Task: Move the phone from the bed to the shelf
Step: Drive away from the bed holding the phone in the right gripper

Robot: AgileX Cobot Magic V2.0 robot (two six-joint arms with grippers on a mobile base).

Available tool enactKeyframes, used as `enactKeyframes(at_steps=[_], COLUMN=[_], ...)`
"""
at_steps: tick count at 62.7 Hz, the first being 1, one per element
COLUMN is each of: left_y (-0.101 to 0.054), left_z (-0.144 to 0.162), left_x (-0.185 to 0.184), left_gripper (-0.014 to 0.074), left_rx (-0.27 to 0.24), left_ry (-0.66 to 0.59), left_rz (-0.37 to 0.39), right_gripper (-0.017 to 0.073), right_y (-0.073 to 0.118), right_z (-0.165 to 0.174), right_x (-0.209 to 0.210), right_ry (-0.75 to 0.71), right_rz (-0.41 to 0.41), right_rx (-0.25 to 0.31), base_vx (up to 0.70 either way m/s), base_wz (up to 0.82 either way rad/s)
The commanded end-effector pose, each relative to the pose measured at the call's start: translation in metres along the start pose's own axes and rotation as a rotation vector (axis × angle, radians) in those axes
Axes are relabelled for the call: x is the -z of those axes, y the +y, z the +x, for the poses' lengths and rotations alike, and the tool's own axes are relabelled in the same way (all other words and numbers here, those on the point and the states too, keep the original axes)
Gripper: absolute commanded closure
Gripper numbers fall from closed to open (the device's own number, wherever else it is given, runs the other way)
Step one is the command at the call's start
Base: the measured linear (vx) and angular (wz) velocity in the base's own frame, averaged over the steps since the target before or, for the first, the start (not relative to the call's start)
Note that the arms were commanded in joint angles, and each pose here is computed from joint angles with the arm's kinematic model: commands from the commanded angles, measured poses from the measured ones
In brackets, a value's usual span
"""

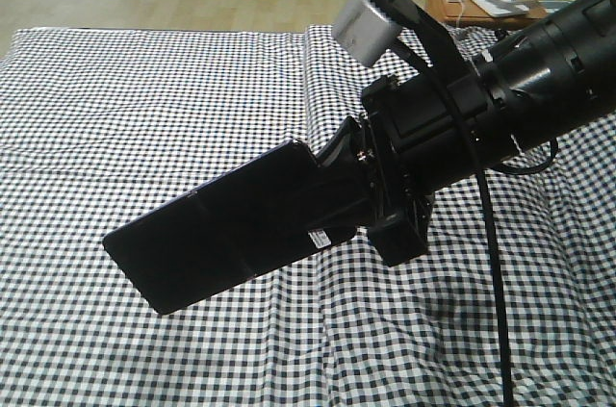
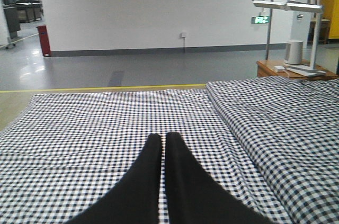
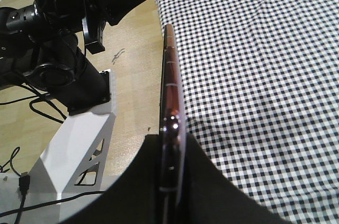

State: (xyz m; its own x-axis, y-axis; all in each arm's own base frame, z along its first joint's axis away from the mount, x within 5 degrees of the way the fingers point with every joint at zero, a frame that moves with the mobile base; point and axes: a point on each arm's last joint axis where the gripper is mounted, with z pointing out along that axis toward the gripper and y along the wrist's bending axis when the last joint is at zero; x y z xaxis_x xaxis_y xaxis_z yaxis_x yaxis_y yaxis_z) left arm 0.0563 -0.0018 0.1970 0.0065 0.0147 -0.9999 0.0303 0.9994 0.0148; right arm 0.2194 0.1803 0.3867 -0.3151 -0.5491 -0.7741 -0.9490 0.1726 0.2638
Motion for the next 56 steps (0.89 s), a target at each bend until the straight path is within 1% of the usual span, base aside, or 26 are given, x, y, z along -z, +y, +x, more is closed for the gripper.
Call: enactKeyframes(at_steps=[1, 21, 56], left_y=[0.0001, 0.0001, 0.0001], left_z=[-0.0156, -0.0156, -0.0156], left_x=[0.0020, 0.0020, 0.0020], left_gripper=[0.0592, 0.0592, 0.0592], left_rx=[0.020, 0.020, 0.020], left_ry=[-0.105, -0.105, -0.105], left_rz=[0.003, 0.003, 0.003], right_gripper=[0.0561, 0.0561, 0.0561], right_y=[0.0194, 0.0194, 0.0194], right_z=[-0.0112, -0.0113, -0.0113], right_x=[0.0132, 0.0132, 0.0132], right_ry=[-0.067, -0.068, -0.068], right_rz=[-0.057, -0.057, -0.057], right_rx=[0.024, 0.025, 0.025], base_vx=[-0.05, -0.07, -0.12], base_wz=[0.20, 0.30, 0.48])
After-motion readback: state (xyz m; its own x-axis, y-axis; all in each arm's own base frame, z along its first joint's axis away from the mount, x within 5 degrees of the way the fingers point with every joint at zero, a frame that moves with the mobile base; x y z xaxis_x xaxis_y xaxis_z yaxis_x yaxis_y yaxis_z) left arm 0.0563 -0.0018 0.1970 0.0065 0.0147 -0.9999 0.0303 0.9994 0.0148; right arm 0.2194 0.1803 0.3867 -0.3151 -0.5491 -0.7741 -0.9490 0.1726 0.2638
